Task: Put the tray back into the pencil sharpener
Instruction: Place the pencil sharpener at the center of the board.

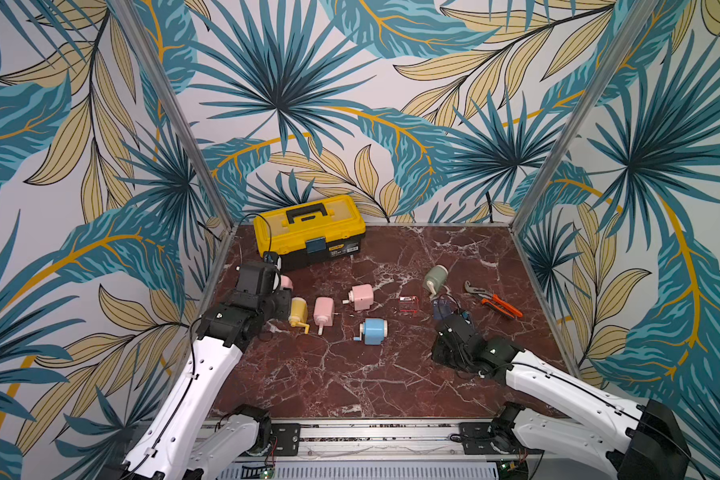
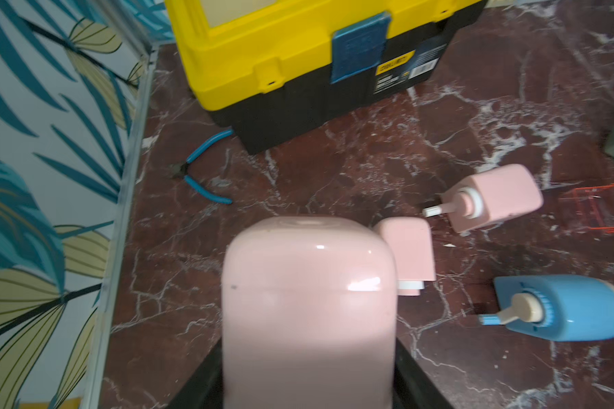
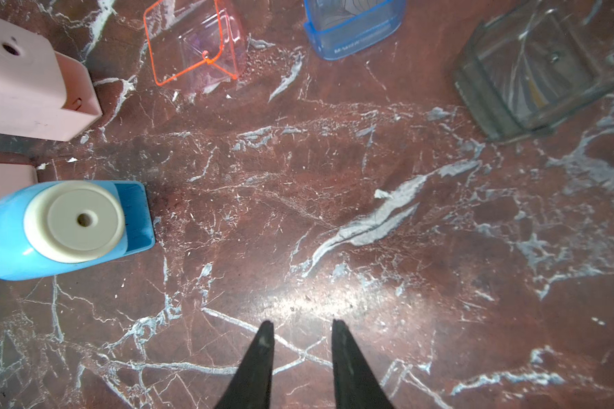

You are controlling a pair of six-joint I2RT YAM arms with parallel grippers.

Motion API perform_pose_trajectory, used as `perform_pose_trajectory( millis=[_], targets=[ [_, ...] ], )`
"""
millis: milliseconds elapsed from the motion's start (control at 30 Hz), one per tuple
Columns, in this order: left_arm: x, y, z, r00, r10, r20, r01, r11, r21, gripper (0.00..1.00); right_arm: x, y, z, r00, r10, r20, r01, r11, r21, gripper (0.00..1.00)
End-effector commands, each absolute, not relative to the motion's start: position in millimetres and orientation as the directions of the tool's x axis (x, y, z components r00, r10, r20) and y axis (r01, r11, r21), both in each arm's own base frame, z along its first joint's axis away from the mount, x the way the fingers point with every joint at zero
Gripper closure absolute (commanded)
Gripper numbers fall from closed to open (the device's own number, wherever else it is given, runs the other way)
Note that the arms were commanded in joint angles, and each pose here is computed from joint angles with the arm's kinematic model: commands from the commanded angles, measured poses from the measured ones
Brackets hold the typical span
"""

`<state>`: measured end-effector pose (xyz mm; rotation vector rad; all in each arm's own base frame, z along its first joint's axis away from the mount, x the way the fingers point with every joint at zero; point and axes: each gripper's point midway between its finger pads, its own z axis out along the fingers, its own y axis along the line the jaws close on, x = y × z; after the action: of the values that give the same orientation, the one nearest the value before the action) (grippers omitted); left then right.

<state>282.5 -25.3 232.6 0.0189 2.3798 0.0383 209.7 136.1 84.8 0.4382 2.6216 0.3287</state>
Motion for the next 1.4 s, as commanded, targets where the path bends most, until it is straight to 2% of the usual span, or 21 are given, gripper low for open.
perform_pose_trajectory(
  millis=[0, 233, 467, 900, 1100, 1233, 1367],
  targets=[
    [279.7, -9.9, 218.4, -0.768, 0.054, -0.638, 0.03, 0.998, 0.049, 1.0, 211.3, 136.3, 86.6, -0.852, 0.339, -0.398, 0.237, 0.929, 0.284, 0.7],
    [295.2, 29.9, 171.3, -0.865, 0.026, -0.5, -0.012, 0.997, 0.073, 1.0, 213.8, 142.7, 84.6, -0.869, 0.317, -0.381, 0.219, 0.935, 0.28, 0.7],
    [317.1, 39.6, 127.4, -0.92, -0.021, -0.391, -0.05, 0.997, 0.063, 1.0, 214.3, 140.8, 84.6, -0.867, 0.322, -0.38, 0.225, 0.934, 0.277, 0.7],
    [334.3, 33.9, 87.4, -0.936, -0.048, -0.35, -0.052, 0.999, 0.002, 0.99, 209.5, 132.5, 77.7, -0.851, 0.361, -0.381, 0.261, 0.921, 0.289, 0.7],
    [334.4, 32.2, 76.4, -0.929, -0.05, -0.367, -0.051, 0.999, -0.005, 0.84, 209.8, 130.9, 76.0, -0.843, 0.376, -0.385, 0.273, 0.915, 0.297, 0.69],
    [333.1, 34.2, 74.4, -0.929, -0.049, -0.368, -0.055, 0.998, 0.006, 0.62, 209.7, 132.4, 74.5, -0.845, 0.378, -0.379, 0.274, 0.913, 0.302, 0.69],
    [330.4, 35.6, 73.0, -0.93, -0.052, -0.364, -0.061, 0.998, 0.013, 0.47, 211.4, 134.3, 75.6, -0.846, 0.375, -0.379, 0.269, 0.914, 0.305, 0.69]
  ],
)
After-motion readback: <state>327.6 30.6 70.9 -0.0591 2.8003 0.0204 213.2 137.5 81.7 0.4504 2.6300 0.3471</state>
